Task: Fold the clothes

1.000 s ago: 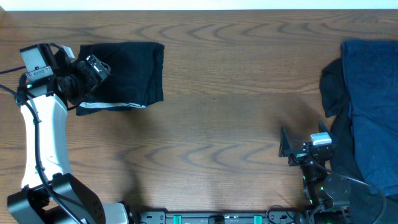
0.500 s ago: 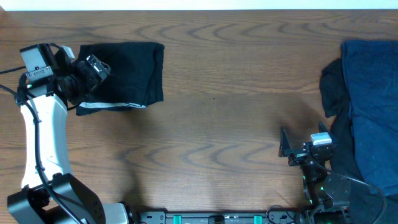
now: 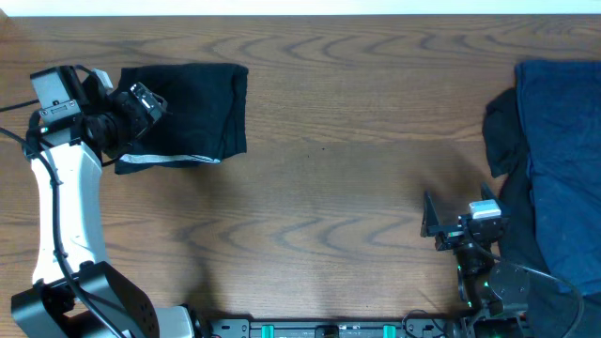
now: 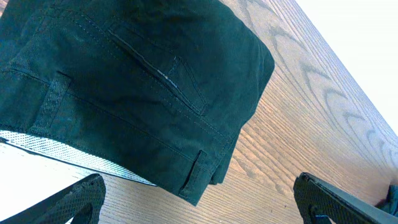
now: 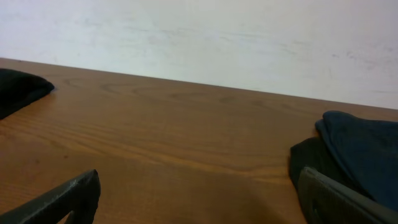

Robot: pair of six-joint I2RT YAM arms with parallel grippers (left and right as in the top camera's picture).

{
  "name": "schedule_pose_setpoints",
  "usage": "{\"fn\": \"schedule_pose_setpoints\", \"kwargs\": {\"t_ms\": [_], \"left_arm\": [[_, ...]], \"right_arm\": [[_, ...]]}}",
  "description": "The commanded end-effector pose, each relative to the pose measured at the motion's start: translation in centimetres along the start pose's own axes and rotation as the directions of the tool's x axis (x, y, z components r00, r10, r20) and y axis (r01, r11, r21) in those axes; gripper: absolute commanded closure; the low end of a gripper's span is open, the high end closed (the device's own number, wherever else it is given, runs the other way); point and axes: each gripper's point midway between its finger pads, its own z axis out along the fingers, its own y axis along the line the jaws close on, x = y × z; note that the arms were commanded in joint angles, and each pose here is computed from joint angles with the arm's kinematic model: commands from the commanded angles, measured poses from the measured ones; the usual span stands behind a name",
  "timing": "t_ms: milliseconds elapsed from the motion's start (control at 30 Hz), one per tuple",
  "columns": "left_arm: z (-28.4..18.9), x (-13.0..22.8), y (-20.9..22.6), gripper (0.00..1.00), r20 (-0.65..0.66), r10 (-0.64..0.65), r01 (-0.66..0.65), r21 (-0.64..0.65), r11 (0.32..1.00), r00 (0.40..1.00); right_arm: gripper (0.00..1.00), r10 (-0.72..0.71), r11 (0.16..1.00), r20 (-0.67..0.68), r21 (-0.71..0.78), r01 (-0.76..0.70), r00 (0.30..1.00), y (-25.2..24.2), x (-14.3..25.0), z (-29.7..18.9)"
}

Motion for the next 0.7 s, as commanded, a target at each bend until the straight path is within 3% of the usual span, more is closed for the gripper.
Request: {"fn": "schedule_pose_setpoints", "kwargs": {"t_ms": [0, 167, 333, 500, 667], "left_arm": [[-0.4, 0.2, -0.2, 0.02, 0.004, 0.003, -0.003, 0.001, 1.0, 1.0], [-4.0, -0.1, -2.8, 0.02, 0.098, 0.061, -0.066, 0.047, 0.997, 0.993], [-10.9, 1.6, -8.9, 0.02, 0.255, 0.189, -0.232, 0.147, 0.962, 0.948], [-19.0, 6.3, -14.7, 0.02, 0.419, 0.3, -0.432, 0.267, 0.861, 0.857], [-26.4, 11.1, -17.1, 0.02, 0.56, 0.329, -0.576, 0.347, 0.74, 0.76]], "right_arm": [[0.01, 0.017, 1.0, -0.001, 0.02, -0.017, 1.0, -0.4, 0.1, 0.0], [0.01, 0.017, 1.0, -0.001, 0.02, -0.017, 1.0, -0.4, 0.1, 0.0], [0.01, 0.017, 1.0, -0.001, 0.02, -0.017, 1.0, -0.4, 0.1, 0.0], [0.01, 0.017, 1.0, -0.001, 0.02, -0.017, 1.0, -0.4, 0.1, 0.0], [0.01, 0.017, 1.0, -0.001, 0.02, -0.017, 1.0, -0.4, 0.1, 0.0]]}}
